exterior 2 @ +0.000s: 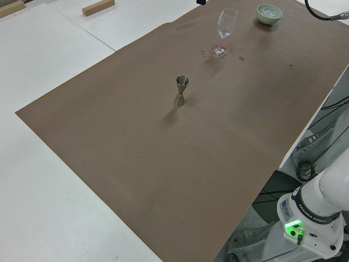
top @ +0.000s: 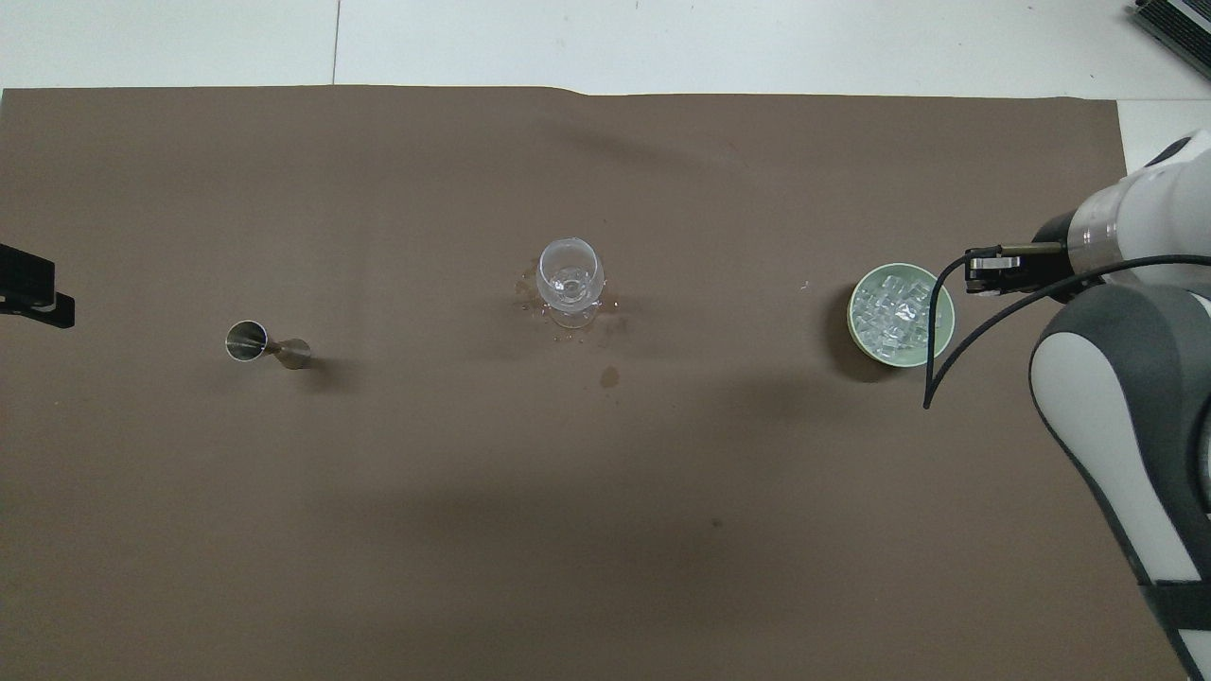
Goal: Pour wine and add ice with both arms
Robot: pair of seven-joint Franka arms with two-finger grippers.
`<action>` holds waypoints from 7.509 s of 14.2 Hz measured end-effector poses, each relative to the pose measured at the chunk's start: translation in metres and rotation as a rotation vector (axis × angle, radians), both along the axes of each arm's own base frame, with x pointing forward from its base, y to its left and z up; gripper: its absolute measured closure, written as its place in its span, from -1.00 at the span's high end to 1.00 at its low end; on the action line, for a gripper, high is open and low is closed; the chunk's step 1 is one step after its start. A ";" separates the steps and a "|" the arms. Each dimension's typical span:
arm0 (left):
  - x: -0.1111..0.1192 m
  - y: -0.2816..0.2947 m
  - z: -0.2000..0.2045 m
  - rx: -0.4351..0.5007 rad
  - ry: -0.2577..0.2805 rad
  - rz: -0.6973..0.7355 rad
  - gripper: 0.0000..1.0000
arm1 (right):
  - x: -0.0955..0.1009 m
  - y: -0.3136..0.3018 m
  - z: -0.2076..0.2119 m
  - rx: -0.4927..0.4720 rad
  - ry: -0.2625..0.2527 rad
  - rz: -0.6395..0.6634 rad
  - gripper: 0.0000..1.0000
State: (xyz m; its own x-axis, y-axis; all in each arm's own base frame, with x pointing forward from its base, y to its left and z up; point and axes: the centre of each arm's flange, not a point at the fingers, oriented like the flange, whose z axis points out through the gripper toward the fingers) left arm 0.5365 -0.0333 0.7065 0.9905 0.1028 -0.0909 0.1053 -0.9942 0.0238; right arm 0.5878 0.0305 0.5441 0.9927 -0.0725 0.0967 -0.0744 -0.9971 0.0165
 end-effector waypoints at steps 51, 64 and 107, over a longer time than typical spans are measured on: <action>0.004 0.002 -0.020 0.016 -0.045 -0.057 1.00 | 0.026 0.354 -0.063 0.277 -0.087 -0.147 -0.56; -0.010 -0.023 -0.035 0.004 -0.039 -0.110 1.00 | 0.026 0.354 -0.063 0.280 -0.084 -0.164 -0.02; -0.037 0.003 -0.035 -0.020 0.027 -0.154 1.00 | -0.033 0.056 0.102 -0.038 0.035 -0.132 1.00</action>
